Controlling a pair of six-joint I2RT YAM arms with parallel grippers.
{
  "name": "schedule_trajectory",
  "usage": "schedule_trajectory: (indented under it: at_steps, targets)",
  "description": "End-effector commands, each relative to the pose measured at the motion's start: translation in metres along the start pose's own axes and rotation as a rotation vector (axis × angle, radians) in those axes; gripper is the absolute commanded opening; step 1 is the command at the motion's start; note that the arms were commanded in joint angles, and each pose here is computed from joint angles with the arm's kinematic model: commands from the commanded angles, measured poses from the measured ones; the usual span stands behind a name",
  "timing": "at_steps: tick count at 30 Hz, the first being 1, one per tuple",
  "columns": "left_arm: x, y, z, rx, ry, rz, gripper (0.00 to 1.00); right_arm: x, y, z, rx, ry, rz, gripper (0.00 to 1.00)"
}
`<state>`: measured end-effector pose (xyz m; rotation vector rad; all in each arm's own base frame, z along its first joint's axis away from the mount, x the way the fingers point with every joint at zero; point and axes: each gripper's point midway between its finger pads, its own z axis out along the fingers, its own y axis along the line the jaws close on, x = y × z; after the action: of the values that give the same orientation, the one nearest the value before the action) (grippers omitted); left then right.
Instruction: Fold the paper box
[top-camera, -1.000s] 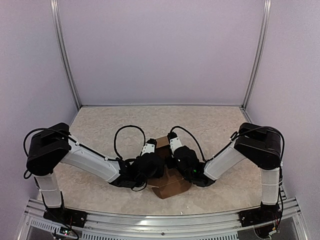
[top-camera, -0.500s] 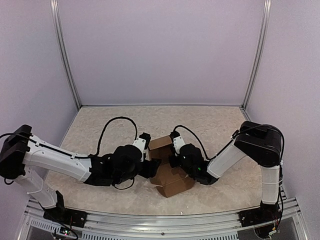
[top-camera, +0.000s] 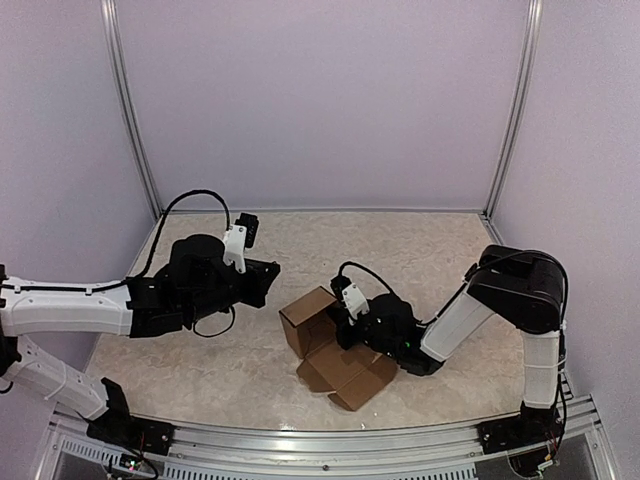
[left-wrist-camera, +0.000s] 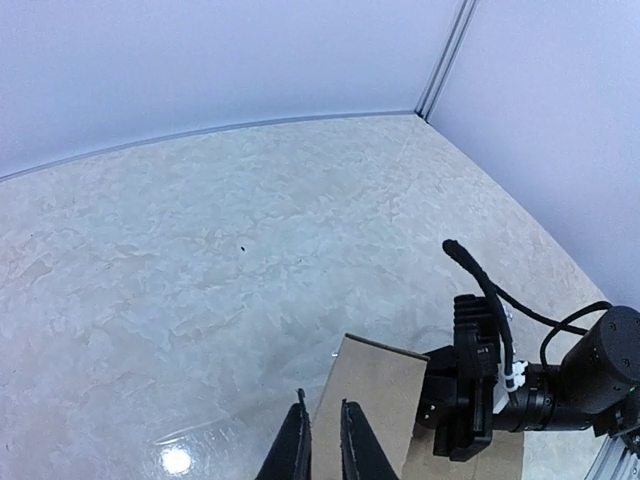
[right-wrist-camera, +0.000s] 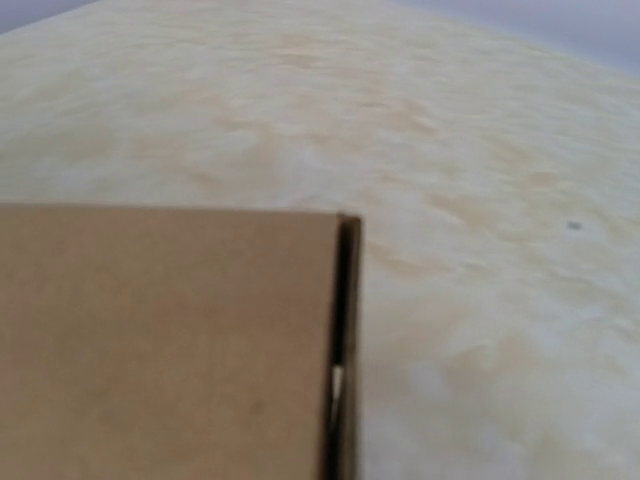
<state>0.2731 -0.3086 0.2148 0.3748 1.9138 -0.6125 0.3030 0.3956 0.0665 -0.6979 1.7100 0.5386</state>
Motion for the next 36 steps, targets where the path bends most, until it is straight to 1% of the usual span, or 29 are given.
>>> schedule_trajectory:
  at_steps: [1, 3, 5, 8, 10, 18, 20, 31, 32, 34, 36]
  targets:
    - [0.006, -0.003, 0.007, 0.090, 0.033, -0.018, 0.03, -0.008, 0.023, -0.007, -0.148, -0.034, -0.017, 0.00]
    - [0.007, -0.007, 0.012, 0.122, 0.043, -0.032, 0.00, -0.007, 0.029, -0.010, -0.183, -0.047, -0.017, 0.00]
    - [0.011, -0.010, 0.020, 0.153, 0.058, -0.049, 0.00, -0.009, 0.033, -0.011, -0.210, -0.069, -0.020, 0.00]
    - [0.017, -0.021, 0.030, 0.217, 0.090, -0.065, 0.00, -0.004, 0.042, -0.011, -0.257, -0.065, -0.026, 0.00]
    - [0.022, -0.031, 0.035, 0.259, 0.116, -0.065, 0.00, -0.002, 0.044, -0.010, -0.266, -0.066, -0.027, 0.00]
    - [0.050, -0.042, 0.059, 0.300, 0.211, -0.082, 0.00, 0.007, 0.044, -0.009, -0.254, -0.087, -0.062, 0.00]
    - [0.063, -0.042, 0.065, 0.295, 0.245, -0.081, 0.00, 0.008, 0.044, -0.009, -0.254, -0.092, -0.062, 0.00]
    - [0.103, -0.034, 0.082, 0.227, 0.343, -0.043, 0.00, 0.015, 0.044, -0.008, -0.253, -0.103, -0.062, 0.00]
    - [0.106, -0.033, 0.082, 0.224, 0.349, -0.043, 0.00, 0.015, 0.044, -0.008, -0.250, -0.106, -0.062, 0.01]
    - [0.111, -0.033, 0.083, 0.218, 0.362, -0.042, 0.00, 0.014, 0.043, -0.008, -0.245, -0.112, -0.060, 0.09]
    - [0.115, -0.031, 0.083, 0.214, 0.372, -0.043, 0.00, 0.012, 0.043, -0.007, -0.241, -0.119, -0.059, 0.13]
